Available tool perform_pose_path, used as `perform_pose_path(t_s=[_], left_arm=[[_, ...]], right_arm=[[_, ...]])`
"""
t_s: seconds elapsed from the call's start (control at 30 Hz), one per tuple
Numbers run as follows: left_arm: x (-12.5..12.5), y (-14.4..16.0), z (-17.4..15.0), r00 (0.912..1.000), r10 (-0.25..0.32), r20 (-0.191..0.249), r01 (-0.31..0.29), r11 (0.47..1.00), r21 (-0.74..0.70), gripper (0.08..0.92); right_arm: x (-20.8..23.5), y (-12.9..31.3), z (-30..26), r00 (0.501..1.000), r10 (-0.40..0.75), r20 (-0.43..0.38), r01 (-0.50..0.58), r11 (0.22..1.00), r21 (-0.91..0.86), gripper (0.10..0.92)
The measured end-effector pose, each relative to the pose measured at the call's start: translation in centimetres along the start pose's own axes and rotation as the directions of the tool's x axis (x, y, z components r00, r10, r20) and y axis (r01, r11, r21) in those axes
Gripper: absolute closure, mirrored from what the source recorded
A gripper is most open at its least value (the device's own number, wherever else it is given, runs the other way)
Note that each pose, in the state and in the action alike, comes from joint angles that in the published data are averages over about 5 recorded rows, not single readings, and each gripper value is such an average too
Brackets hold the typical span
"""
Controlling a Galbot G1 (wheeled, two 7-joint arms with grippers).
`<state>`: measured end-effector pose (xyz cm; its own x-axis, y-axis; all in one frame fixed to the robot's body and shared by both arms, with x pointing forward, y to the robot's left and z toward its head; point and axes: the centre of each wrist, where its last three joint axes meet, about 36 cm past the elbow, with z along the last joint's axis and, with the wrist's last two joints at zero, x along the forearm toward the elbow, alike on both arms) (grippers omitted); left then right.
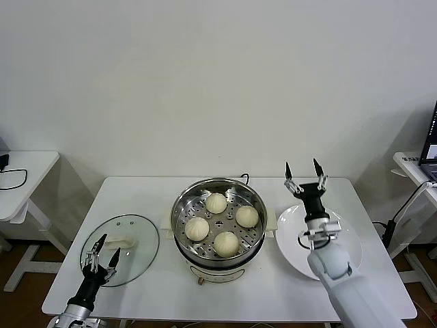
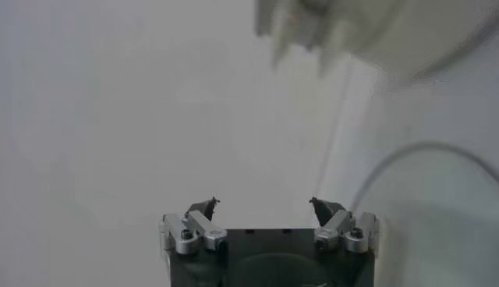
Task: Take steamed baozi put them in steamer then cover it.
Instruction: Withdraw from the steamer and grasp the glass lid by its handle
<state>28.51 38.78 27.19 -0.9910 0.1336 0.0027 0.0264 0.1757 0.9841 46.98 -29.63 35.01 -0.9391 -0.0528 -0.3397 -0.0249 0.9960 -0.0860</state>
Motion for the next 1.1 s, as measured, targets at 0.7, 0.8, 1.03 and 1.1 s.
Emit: perform_pose_path(t_s=[0.7, 0.8, 1.03, 1.1], left_arm=[[-2.5, -2.1, 2.0, 0.9994, 0.008, -0.034, -0.013, 0.986, -0.168, 0.177], [-3.0, -2.2, 1.9, 0.9994, 0.005, -0.035, -0.011, 0.985, -0.175, 0.177], [-4.3, -2.6, 1.6, 0.9991, 0.013, -0.041, -0.02, 0.982, -0.186, 0.177], [-4.6, -2.6, 1.6, 0.9989, 0.014, -0.045, -0.022, 0.982, -0.188, 0.177]], right_arm=[[7.3, -1.0, 2.9, 0.992, 0.08, -0.099, -0.079, 0.997, 0.015, 0.2], [7.7, -1.1, 3.2, 0.991, 0.085, -0.104, -0.083, 0.996, 0.018, 0.2], [8.6, -1.3, 3.4, 0.989, 0.094, -0.114, -0.091, 0.995, 0.026, 0.2], [8.8, -1.4, 3.4, 0.989, 0.095, -0.115, -0.092, 0.995, 0.028, 0.2]])
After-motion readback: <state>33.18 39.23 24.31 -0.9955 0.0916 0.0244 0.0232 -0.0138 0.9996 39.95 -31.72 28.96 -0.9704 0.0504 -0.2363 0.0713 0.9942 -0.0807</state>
